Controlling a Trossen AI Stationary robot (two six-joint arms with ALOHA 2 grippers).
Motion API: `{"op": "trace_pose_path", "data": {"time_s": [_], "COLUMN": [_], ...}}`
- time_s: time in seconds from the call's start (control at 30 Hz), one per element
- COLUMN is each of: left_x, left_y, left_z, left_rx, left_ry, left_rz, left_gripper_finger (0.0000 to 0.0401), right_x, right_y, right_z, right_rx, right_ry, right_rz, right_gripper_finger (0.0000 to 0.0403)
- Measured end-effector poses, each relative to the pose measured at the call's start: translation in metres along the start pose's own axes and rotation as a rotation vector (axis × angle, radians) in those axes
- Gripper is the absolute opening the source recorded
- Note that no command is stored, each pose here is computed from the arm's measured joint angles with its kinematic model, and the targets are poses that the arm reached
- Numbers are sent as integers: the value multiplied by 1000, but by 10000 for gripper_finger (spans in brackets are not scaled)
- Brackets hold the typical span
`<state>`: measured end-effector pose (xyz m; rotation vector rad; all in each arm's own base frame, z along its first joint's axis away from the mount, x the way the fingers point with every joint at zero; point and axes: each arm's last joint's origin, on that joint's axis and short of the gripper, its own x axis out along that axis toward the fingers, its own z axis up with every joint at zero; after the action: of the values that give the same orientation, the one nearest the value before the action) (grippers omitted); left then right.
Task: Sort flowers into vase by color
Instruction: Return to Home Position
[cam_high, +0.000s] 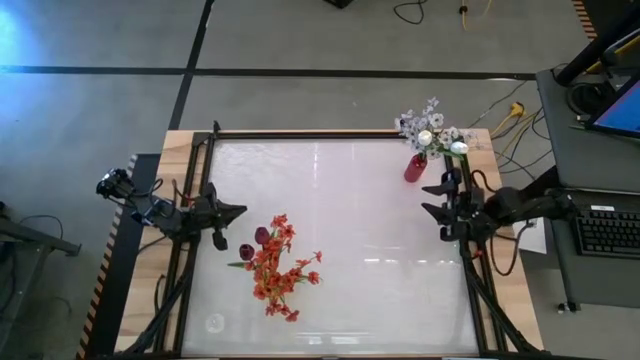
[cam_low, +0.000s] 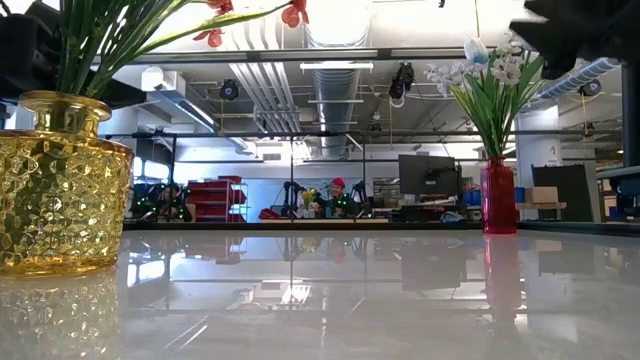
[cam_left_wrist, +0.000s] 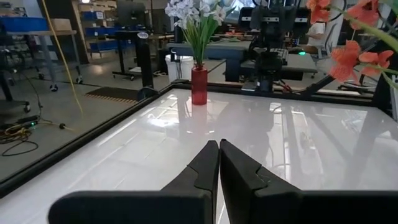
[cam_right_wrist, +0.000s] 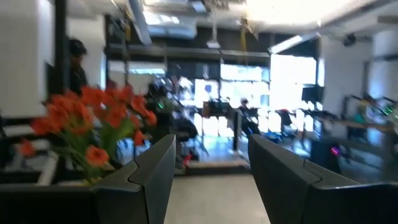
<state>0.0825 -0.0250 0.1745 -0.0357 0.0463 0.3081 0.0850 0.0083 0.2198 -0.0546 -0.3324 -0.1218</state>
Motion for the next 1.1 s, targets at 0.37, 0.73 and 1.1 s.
{"op": "trace_pose_path", "data": {"time_s": [0.37,0.73,1.1], "left_x": [2,3,3], "left_y": [1,2,2], "left_z": [-3,-4,-5], "left_rx": [34,8,20], "left_ry": [16,19,28], "left_rz": [116,204,204], "left_gripper_finger": [0,0,0], "right_x": [-3,-5,-4], "right_y": [-1,-3,-3], "right_z": [-40,-45,-46], "right_rx": [0,-32,-31], "right_ry": [200,259,263], "right_rz": [-154,-237,-235], "right_gripper_finger": [194,194,194]}}
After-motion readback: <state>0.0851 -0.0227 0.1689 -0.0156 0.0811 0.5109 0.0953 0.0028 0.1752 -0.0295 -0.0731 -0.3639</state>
